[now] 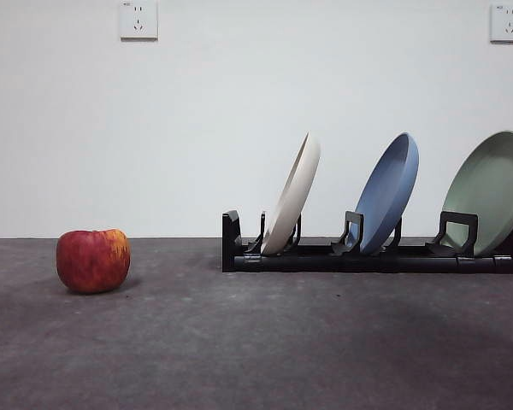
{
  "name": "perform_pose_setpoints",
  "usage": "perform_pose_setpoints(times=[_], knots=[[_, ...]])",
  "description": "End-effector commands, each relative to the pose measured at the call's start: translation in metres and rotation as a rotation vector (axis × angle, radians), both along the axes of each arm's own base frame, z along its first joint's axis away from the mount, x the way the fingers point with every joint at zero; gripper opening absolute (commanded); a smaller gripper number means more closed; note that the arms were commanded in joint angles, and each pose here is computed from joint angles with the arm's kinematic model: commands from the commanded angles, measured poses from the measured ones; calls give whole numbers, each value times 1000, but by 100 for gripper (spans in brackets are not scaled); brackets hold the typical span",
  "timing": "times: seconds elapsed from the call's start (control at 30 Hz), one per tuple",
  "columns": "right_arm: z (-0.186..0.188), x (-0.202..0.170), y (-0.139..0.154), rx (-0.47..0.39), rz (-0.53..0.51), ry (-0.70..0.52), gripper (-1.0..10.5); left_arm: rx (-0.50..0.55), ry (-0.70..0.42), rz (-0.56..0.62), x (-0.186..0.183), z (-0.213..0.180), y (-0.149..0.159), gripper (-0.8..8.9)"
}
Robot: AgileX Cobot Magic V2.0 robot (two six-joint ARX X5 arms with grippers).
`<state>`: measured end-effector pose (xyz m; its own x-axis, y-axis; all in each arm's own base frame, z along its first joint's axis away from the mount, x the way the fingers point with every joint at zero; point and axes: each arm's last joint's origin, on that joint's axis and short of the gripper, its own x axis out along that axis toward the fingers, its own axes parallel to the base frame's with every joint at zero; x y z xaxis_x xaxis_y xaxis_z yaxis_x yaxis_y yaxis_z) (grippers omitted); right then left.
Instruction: Take the yellow plate from the plate rack,put the plate on the table,take the apple from the table,put the apple in the plate
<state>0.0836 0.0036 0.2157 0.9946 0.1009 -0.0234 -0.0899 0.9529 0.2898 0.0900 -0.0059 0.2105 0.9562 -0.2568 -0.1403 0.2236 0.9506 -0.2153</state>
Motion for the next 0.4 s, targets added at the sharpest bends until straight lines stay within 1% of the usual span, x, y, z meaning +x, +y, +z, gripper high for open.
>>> perform_pose_setpoints(times=[0.03,0.27,0.4], knots=[[25,-4,1,14,45,-11,-9,-25,17,-41,-1,18,-1,-7],[74,-7,4,-122,155,124,-9,-36,51,-187,0,62,-5,-6],[97,-6,4,-171,178,222,-8,-45,106,-273,2,81,-7,-6]])
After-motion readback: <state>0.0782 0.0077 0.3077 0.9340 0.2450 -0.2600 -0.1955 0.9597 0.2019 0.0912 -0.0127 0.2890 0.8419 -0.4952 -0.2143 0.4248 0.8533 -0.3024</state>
